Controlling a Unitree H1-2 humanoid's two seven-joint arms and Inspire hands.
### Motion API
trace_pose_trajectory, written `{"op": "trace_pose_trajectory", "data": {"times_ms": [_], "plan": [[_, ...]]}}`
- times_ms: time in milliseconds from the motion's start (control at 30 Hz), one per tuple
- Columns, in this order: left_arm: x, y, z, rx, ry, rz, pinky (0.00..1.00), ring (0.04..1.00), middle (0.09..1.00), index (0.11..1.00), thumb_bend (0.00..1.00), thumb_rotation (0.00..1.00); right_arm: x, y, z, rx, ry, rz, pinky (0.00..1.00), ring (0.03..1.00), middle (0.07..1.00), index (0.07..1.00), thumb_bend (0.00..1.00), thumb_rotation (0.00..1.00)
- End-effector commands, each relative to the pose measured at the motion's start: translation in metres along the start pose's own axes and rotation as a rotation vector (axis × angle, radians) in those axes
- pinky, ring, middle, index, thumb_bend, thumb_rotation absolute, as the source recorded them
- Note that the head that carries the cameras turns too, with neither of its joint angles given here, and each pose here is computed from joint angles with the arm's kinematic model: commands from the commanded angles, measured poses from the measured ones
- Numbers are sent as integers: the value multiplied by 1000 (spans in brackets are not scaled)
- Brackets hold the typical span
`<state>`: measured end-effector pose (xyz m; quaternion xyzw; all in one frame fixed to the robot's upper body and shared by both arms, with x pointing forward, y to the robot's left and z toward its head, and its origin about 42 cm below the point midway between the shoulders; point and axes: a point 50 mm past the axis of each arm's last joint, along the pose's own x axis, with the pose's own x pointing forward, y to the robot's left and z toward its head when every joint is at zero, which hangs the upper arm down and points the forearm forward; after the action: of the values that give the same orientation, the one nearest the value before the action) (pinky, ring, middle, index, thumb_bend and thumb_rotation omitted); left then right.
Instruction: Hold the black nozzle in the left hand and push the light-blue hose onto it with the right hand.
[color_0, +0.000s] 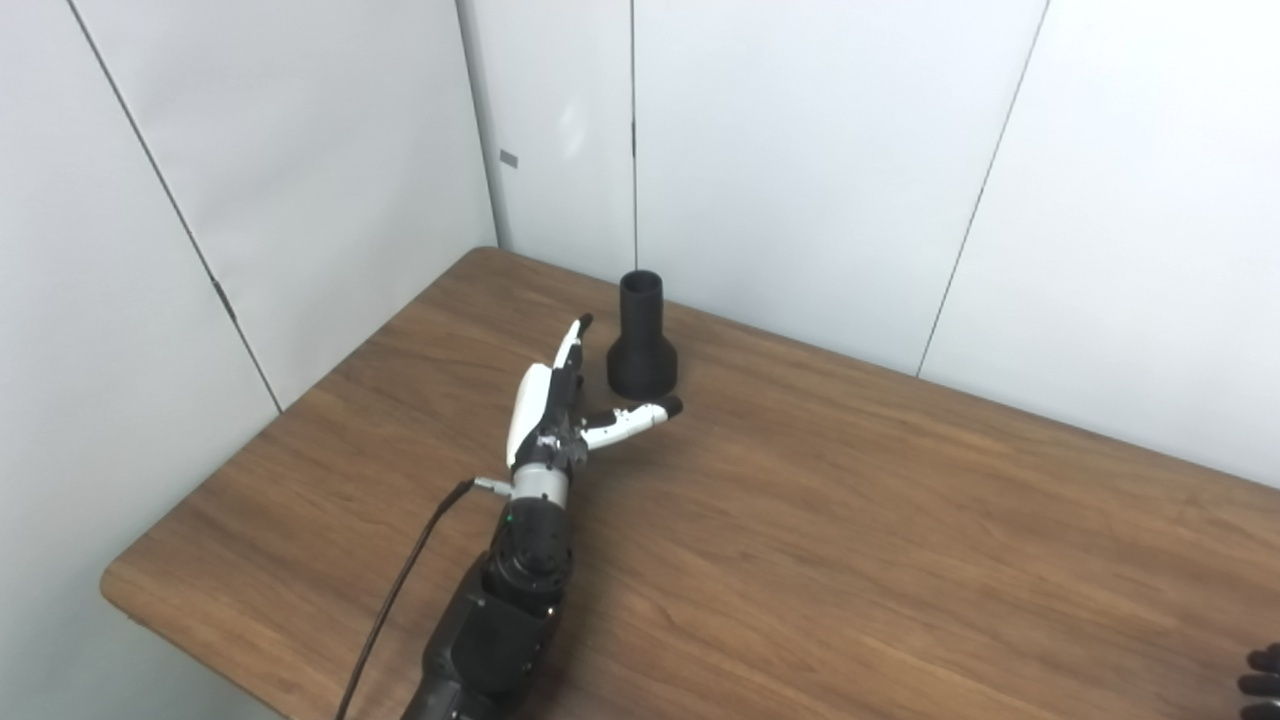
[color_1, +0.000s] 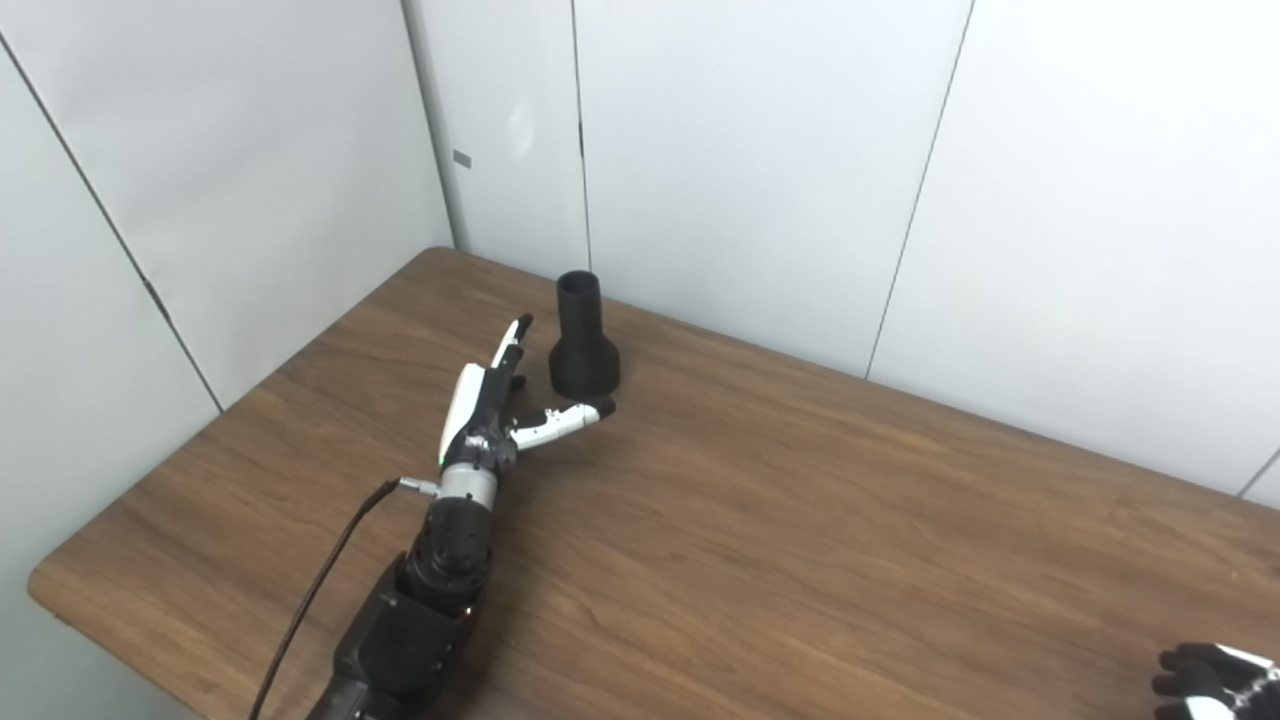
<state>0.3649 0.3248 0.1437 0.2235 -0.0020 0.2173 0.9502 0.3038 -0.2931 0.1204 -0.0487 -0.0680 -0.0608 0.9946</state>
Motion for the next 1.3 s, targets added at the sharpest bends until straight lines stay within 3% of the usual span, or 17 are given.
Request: {"op": "trace_pose_trajectory", "data": {"times_ms": [0, 200, 400, 667, 1067, 1267], "plan": [[14, 2, 13, 26, -36, 14, 867, 942, 993, 1000, 1000, 306, 9, -1, 19, -2, -97, 1, 379, 508, 543, 507, 601, 534], [25, -3, 6, 72, -17, 13, 814, 900, 963, 1000, 1000, 301, 8, -2, 20, -9, -101, 0, 374, 508, 545, 505, 625, 549], [31, -8, -1, 125, 1, -8, 782, 892, 970, 1000, 1000, 374, 8, -4, 19, -14, -105, -5, 372, 501, 538, 501, 663, 561], [40, -11, -10, 173, 28, -34, 815, 921, 976, 1000, 1000, 382, 6, -4, 19, -11, -92, -4, 369, 499, 537, 499, 682, 555], [51, -15, -16, 195, 55, -49, 744, 866, 946, 969, 1000, 326, 4, -5, 20, -11, -93, -7, 368, 499, 538, 498, 697, 557], [56, -17, -15, 248, 66, -94, 731, 856, 932, 934, 1000, 330, 2, -5, 20, -6, -100, -5, 380, 504, 541, 502, 664, 533]]}}
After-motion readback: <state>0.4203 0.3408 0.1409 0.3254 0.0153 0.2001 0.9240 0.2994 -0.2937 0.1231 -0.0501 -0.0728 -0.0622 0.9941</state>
